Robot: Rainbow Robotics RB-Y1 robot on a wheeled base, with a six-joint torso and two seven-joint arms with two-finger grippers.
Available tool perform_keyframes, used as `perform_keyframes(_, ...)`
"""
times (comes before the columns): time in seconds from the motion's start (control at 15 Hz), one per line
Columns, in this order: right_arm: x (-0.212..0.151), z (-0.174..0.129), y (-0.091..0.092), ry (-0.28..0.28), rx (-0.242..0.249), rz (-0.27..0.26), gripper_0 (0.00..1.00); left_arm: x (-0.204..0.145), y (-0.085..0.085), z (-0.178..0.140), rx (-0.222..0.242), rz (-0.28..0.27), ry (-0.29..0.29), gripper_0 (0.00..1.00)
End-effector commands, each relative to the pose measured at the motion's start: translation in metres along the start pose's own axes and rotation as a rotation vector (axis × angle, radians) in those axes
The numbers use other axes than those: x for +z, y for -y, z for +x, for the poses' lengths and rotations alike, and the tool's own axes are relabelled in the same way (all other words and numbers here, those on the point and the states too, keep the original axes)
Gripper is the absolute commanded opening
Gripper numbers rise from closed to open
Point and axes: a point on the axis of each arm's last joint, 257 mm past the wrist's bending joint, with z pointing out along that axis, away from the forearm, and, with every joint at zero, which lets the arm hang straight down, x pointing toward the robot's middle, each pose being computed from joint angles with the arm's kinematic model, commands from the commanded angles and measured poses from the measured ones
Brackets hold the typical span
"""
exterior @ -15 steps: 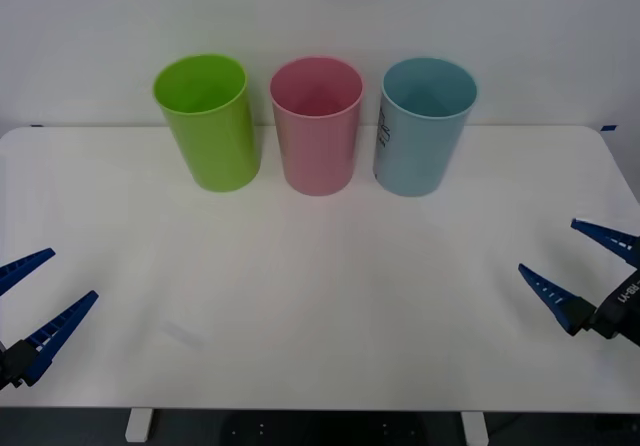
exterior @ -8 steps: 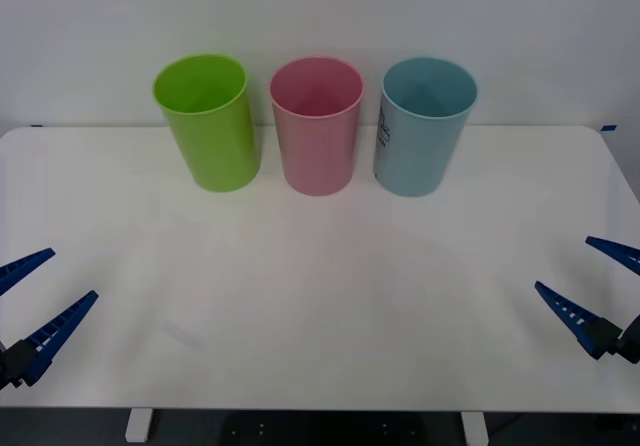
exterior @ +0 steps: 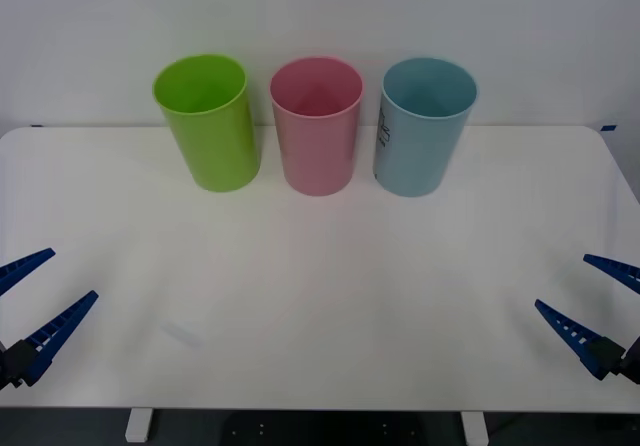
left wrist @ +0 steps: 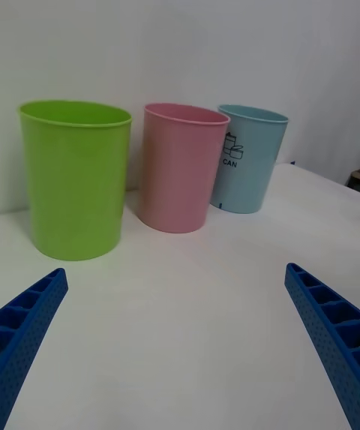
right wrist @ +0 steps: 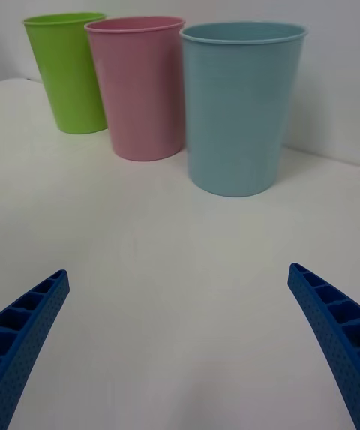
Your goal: Grasp the object on the table and drop it into the matching bin: aluminum can to the light blue bin, PET bottle to the pink bin.
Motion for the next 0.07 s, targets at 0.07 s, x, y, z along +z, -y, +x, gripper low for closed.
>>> perform_keyframes(0.07,0.0000,0.0001,-0.0001,0.000,0.000,0.000,1.00,0.0000,0.0000,0.0000,0.000,0.000,0.000,1.00)
